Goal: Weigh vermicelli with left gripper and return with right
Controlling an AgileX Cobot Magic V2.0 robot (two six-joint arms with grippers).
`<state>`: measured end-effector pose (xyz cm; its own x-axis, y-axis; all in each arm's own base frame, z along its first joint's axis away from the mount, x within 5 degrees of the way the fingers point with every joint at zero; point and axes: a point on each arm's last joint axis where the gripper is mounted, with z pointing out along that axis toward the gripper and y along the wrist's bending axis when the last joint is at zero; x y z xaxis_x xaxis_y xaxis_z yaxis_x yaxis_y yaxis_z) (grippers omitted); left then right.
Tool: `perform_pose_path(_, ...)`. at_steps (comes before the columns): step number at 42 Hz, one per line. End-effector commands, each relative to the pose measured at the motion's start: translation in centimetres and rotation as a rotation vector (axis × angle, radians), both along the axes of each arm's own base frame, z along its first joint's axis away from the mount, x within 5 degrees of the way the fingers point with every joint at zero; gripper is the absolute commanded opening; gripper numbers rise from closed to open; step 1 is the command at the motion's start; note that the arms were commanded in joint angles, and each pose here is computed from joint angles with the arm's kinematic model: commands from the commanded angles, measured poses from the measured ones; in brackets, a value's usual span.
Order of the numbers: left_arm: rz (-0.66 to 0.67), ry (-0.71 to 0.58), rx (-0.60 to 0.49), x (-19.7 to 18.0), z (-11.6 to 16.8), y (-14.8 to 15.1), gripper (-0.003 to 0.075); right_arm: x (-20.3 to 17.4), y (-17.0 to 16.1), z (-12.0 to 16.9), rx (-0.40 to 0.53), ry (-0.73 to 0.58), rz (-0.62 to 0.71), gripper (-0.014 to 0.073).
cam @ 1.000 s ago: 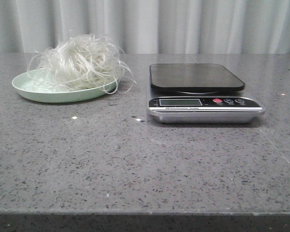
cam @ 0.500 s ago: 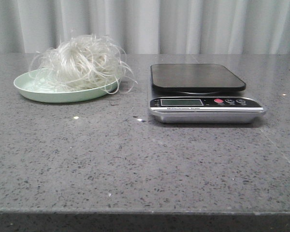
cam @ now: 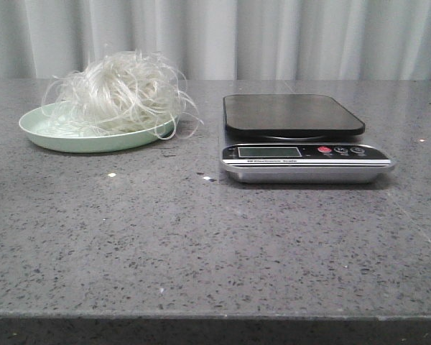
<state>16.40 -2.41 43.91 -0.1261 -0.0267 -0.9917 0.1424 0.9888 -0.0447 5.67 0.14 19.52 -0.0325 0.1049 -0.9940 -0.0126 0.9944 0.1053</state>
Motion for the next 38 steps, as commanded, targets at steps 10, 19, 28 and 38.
perform_pose_path(10, -0.107, 0.147, 0.016, 5.6, 0.8, -3.1, 0.0559, -0.2, -0.1, 1.1, -0.014, -0.106, -0.013, 0.0151)
perform_pose_path(19, -0.261, 0.341, 0.079, 9.8, 0.2, -5.4, 0.0604, -0.2, -0.1, 1.1, -0.014, -0.106, -0.013, 0.0151)
perform_pose_path(28, -0.364, 0.536, 0.102, 14.1, -2.0, -7.3, 0.0607, -0.2, -0.1, 1.1, -0.014, -0.106, -0.013, 0.0151)
perform_pose_path(38, -0.387, 0.650, 0.115, 17.7, -5.4, -8.3, 0.0654, -0.2, -0.1, 1.1, -0.014, -0.106, -0.013, 0.0151)
